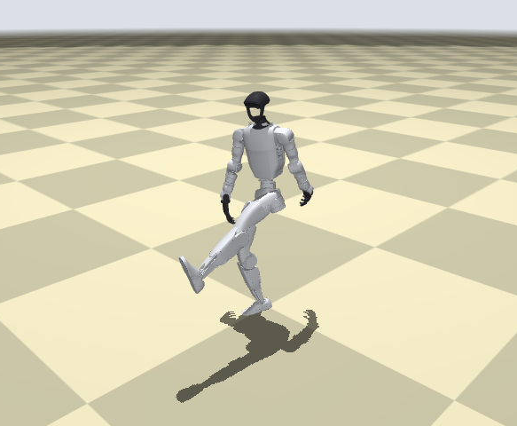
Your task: In place motions
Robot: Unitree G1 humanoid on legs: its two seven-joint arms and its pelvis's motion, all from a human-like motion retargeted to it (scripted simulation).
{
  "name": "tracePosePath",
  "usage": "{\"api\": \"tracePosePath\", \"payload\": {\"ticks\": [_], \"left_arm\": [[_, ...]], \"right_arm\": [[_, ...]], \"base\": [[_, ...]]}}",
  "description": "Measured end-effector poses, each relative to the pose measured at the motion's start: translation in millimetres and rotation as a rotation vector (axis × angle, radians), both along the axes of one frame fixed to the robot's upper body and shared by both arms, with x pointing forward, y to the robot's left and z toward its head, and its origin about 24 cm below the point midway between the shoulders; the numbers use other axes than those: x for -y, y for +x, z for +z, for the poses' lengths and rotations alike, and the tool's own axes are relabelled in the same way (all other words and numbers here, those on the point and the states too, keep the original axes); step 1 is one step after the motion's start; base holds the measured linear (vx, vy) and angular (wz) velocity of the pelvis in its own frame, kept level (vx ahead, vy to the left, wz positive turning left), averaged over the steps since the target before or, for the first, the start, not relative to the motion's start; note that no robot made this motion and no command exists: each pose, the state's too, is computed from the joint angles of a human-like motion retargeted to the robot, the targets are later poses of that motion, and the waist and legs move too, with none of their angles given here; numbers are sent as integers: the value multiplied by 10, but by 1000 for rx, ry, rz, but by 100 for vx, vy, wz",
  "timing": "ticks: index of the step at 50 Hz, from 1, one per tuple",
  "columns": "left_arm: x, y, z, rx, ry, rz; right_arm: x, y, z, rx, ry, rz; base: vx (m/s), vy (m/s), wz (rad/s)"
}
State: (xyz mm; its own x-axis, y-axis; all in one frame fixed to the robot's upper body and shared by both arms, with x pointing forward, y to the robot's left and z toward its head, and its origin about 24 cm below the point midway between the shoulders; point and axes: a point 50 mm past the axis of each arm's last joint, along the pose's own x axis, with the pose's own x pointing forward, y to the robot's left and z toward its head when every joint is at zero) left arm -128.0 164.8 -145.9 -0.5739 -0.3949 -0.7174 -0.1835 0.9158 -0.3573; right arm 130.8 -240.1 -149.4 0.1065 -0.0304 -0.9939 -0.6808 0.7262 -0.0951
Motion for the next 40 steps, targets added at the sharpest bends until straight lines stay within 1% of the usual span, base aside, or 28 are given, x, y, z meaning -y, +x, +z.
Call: {"api": "tracePosePath", "payload": {"ticks": [3,5,10,14,18,23,26,29,30,33,36,40], "left_arm": [[5,116,-41,37,4,-5],[21,191,-70,74,-9,-12],[45,211,-103,135,-9,-9],[-51,293,-136,182,34,-12],[-157,478,-189,255,80,-26],[-328,973,-244,397,57,-91],[-422,1356,-247,510,43,-137],[-514,1712,-219,629,50,-195],[-542,1795,-207,661,56,-211],[-584,1798,-203,698,91,-197],[-539,1572,-239,661,119,-124],[-391,1056,-255,466,98,-15]], "right_arm": [[-139,13,-29,16,49,22],[-160,-143,-77,-40,66,19],[-105,-969,-199,-311,36,-32],[-26,-1631,-148,-529,-37,-98],[55,-2156,-7,-703,-115,-233],[75,-2509,121,-788,-151,-528],[-6,-2476,83,-737,-119,-664],[-107,-2292,-7,-653,-42,-724],[-134,-2214,-35,-629,-12,-720],[-163,-1918,-106,-581,49,-596],[-153,-1527,-181,-479,89,-392],[-112,-988,-201,-280,103,-86]], "base": [[-1,-6,64],[8,-12,97],[20,-28,134],[23,5,132],[18,22,104],[12,28,166],[-5,24,111],[-8,21,10],[4,25,-47],[7,28,-73],[4,23,-70],[7,22,-7]]}}
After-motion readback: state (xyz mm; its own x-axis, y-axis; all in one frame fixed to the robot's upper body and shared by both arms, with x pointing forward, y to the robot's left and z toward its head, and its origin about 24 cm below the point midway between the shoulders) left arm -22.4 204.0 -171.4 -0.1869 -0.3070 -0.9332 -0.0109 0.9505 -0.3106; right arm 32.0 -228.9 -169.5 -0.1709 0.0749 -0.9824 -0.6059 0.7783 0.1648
